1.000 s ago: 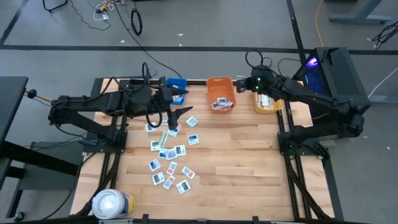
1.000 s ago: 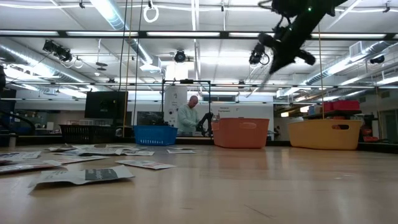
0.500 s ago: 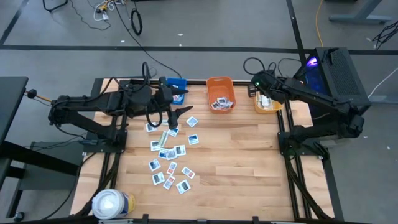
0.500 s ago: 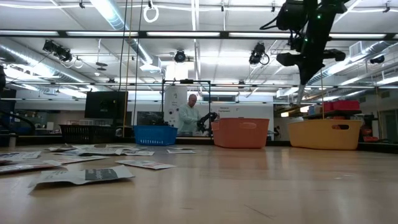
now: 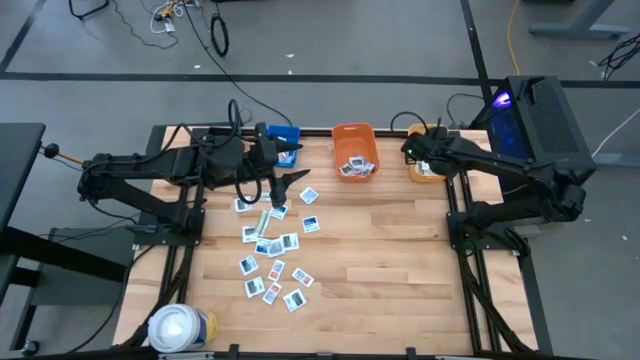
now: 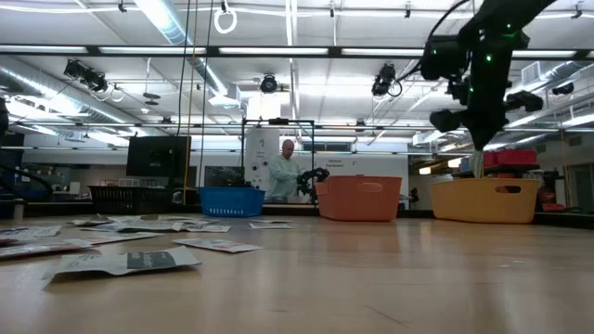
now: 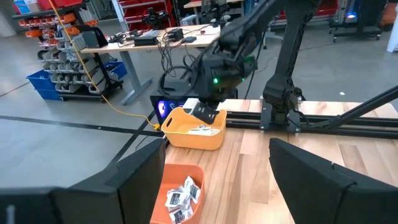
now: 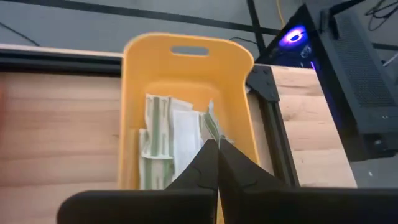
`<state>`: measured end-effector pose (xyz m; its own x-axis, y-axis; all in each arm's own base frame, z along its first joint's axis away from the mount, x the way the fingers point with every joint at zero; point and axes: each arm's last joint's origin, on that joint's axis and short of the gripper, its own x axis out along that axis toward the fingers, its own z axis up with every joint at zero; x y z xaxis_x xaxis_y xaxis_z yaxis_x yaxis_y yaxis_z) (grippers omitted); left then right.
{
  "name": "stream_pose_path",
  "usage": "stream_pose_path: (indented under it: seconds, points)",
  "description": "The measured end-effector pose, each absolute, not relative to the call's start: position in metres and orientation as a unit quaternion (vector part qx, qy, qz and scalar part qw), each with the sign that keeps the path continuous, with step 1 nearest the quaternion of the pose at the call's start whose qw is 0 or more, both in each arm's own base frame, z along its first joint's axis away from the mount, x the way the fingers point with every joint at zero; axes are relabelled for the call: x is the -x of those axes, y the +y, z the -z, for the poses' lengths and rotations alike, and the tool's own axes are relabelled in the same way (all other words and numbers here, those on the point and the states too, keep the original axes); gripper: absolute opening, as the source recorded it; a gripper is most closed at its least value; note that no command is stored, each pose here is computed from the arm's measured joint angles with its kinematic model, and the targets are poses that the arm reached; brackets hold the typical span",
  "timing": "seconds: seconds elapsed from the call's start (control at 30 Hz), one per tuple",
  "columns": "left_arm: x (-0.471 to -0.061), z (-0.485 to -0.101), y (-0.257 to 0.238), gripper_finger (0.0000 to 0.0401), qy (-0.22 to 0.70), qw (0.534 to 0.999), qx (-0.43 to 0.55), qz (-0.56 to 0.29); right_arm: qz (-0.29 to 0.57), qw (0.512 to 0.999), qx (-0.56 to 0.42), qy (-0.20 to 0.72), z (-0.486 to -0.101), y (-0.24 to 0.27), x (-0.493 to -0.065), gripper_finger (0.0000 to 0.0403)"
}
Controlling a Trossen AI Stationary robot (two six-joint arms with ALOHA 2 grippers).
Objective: Pick & Place First Aid Supplies
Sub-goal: Put the bandage into the yellow bin
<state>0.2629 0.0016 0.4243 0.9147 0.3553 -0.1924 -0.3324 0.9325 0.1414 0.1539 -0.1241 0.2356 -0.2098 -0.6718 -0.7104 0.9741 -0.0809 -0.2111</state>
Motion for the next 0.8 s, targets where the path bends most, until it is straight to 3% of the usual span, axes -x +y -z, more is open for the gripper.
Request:
stream_pose_path:
  seconds: [0.33,0.8]
  points:
    - [-0.263,-0.424,0.002,0.0293,0.111,0.977,-0.054,-0.176,0.712,0.598,-0.227,0.29,-0.201,-0.124,-0.153,0.0]
    - [-0.263,-0.424,0.002,0.0293,0.111,0.974,-0.055,-0.189,0.73,0.595,-0.196,0.273,-0.199,-0.126,-0.152,0.0016]
